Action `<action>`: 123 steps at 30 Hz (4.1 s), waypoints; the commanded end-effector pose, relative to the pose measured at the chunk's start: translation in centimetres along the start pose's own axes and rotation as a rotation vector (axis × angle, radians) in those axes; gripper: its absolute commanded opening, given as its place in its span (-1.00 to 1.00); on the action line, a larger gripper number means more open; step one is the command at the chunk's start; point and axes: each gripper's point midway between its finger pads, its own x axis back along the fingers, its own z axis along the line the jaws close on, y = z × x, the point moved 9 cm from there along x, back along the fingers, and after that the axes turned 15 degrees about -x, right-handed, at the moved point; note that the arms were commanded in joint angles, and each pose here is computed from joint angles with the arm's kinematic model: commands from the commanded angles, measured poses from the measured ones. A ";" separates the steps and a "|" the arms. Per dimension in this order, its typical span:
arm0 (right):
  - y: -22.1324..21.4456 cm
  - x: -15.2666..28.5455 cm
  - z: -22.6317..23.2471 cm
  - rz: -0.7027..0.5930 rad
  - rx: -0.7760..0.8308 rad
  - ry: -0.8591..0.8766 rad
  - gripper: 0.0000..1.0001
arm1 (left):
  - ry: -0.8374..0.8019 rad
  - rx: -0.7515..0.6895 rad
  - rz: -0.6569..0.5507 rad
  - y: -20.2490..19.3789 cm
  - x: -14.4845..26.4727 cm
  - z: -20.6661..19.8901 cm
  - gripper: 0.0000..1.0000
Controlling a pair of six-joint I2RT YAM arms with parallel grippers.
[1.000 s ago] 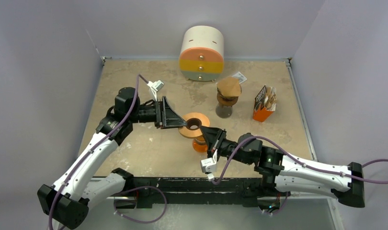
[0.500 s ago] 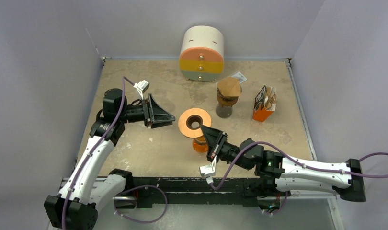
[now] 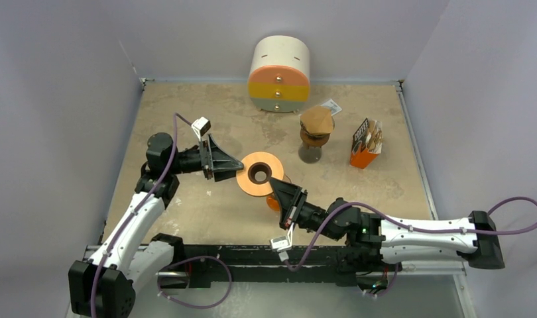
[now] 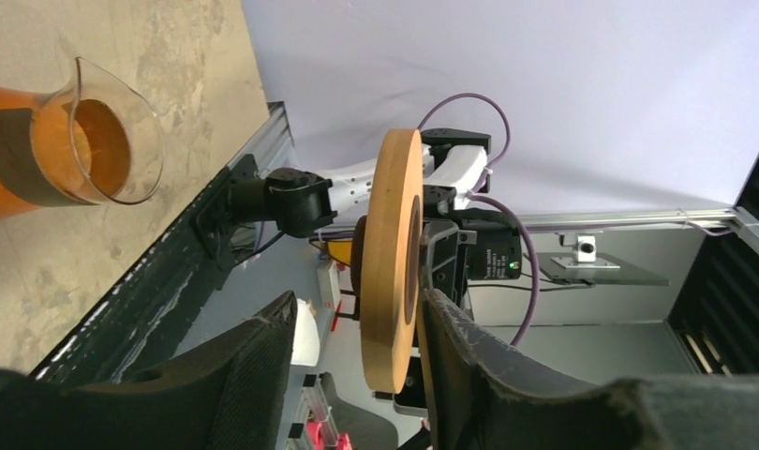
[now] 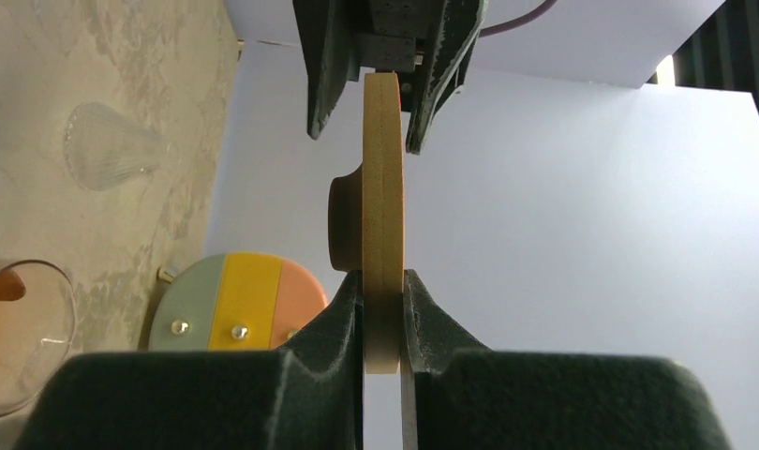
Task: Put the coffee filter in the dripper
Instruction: Place the dripper holder onto the coffee server.
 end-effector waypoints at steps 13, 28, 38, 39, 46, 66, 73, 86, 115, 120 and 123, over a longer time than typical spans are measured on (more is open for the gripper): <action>0.3 0.2 -1.8 -0.004 -0.028 -0.171 -1.00 | -0.114 -0.024 0.016 0.0 0.3 -1.2 -0.83; -0.1 1.0 -1.6 0.013 -0.112 -0.157 -0.30 | -0.116 -0.038 0.007 0.2 0.3 -1.2 -1.00; -1.4 3.8 -1.7 0.197 -0.530 0.009 0.34 | -0.081 -0.043 -0.007 0.5 -0.2 0.1 -1.00; -1.4 4.3 -1.7 0.228 -0.617 0.017 0.37 | -0.076 -0.044 -0.008 0.5 -0.2 0.3 -1.00; -1.7 6.9 -2.0 0.329 -0.963 -0.052 0.67 | -0.056 -0.068 -0.010 0.7 -0.8 1.6 -1.00; -0.7 10.1 -5.2 0.533 -1.588 -0.251 0.97 | -0.062 -0.116 -0.040 -0.2 -6.3 7.2 -1.00; -1.2 8.2 -5.4 0.658 -1.637 -0.243 0.97 | -0.061 -0.104 -0.043 -0.3 -7.4 8.9 -1.00; -5.3 6.3 -4.1 0.808 -1.746 -0.252 0.96 | -0.074 -0.056 -0.040 -1.5 -7.6 10.9 -1.00; -5.9 6.4 -2.9 0.845 -1.759 -0.277 0.94 | -0.098 0.054 -0.024 -3.0 -7.7 12.7 -1.00; -5.9 6.3 -2.9 0.843 -1.760 -0.278 0.94 | -0.091 0.065 -0.016 -3.1 -7.7 12.7 -0.86; -5.9 6.4 -2.9 0.842 -1.761 -0.278 0.95 | -0.085 0.066 -0.016 -3.2 -7.6 12.7 -0.73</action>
